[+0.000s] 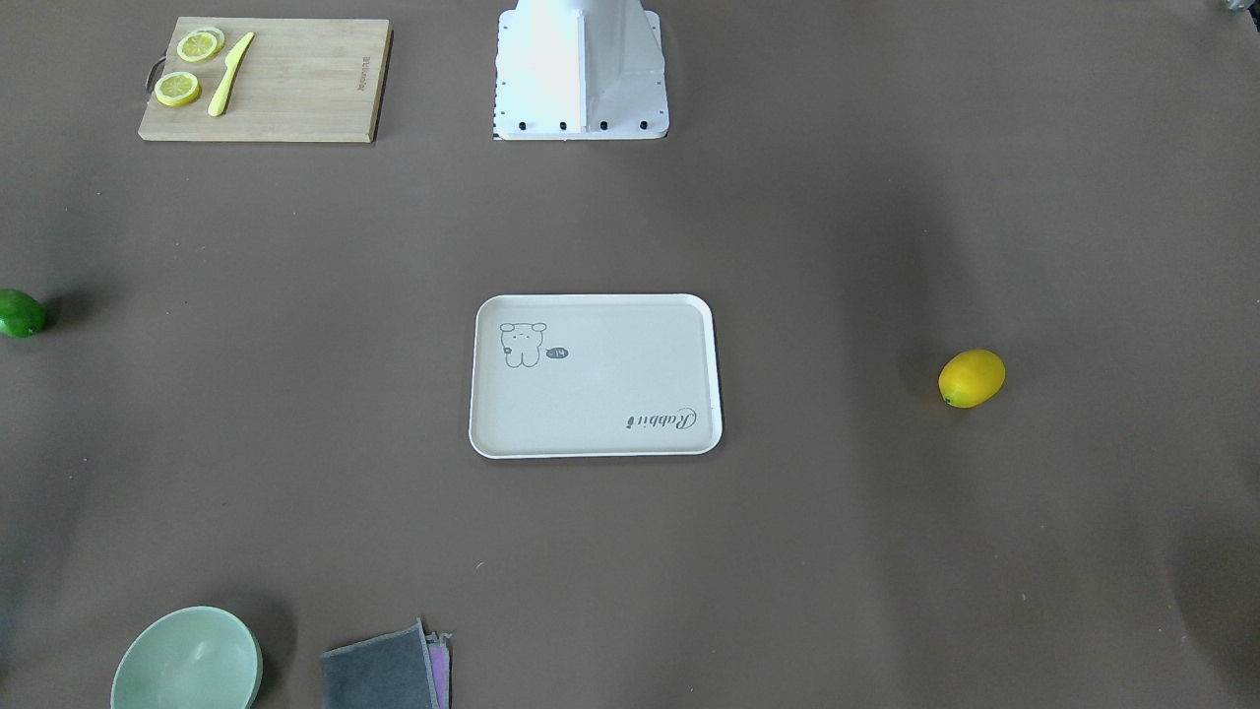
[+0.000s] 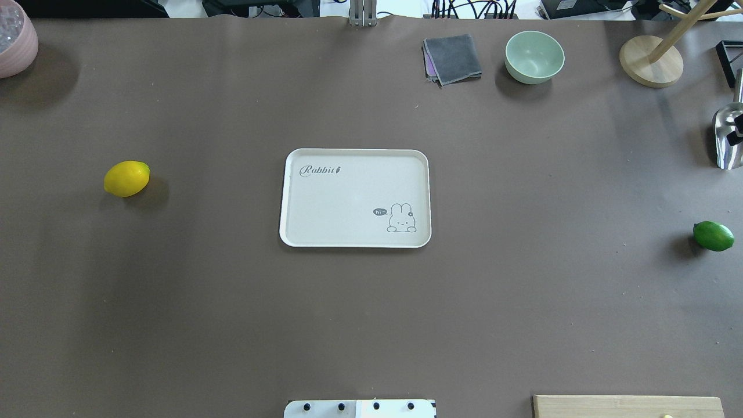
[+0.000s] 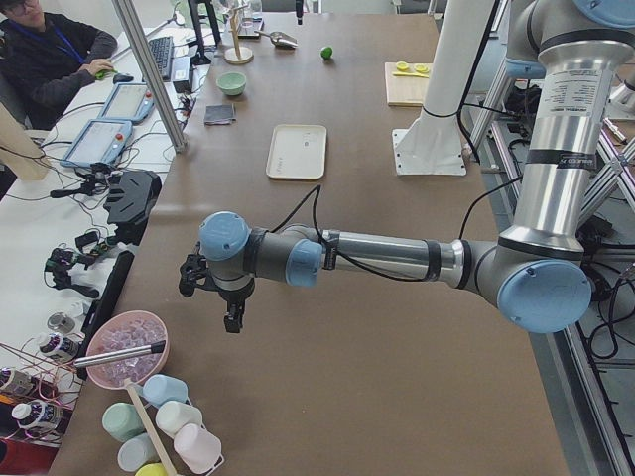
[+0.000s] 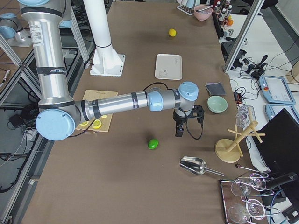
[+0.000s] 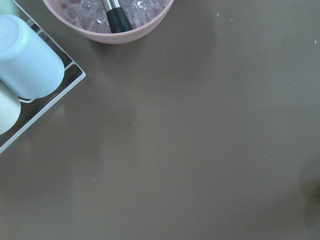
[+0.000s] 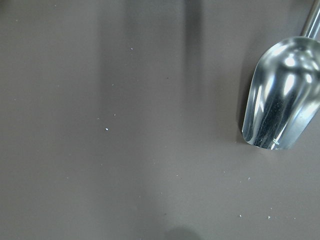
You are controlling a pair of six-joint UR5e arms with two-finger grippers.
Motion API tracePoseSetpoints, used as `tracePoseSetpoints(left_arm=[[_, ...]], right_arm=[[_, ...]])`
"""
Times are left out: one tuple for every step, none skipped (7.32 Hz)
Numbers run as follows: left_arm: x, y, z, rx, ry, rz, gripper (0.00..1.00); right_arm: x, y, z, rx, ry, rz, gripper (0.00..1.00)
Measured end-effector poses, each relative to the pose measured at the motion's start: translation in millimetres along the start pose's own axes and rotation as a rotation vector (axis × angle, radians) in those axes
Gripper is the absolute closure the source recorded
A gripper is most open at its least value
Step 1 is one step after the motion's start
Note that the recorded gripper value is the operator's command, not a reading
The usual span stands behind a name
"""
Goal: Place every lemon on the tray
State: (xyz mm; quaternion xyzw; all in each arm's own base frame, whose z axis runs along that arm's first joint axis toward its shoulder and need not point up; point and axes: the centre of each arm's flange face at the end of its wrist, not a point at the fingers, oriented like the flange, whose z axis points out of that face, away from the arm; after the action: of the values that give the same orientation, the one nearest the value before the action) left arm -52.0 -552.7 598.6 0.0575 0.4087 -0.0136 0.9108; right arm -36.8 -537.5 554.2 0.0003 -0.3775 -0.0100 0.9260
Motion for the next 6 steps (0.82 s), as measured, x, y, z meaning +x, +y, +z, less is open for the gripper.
tracePoseSetpoints(left_arm=[[1,5,0,0.013,0.004,0.009,0.01],[-5,16,5,0.036,0.008,0.031,0.01],[-11,25,9,0.074,0.014,0.064,0.01],[-11,28,10,0.105,0.021,0.069,0.01],[6,21,18,0.106,0.033,0.069,0.01],[39,11,33,0.086,0.05,0.112,0.01]], right_arm=[[-3,-1,-3,0.007,-0.001,-0.013,0.0],[-8,0,-8,0.017,-0.004,-0.024,0.0],[-11,1,-10,0.02,-0.006,-0.029,0.0],[-15,1,-7,0.015,-0.006,-0.034,0.0],[-22,1,-3,0.008,-0.005,-0.043,0.0],[-32,1,3,-0.002,-0.007,-0.06,0.0]])
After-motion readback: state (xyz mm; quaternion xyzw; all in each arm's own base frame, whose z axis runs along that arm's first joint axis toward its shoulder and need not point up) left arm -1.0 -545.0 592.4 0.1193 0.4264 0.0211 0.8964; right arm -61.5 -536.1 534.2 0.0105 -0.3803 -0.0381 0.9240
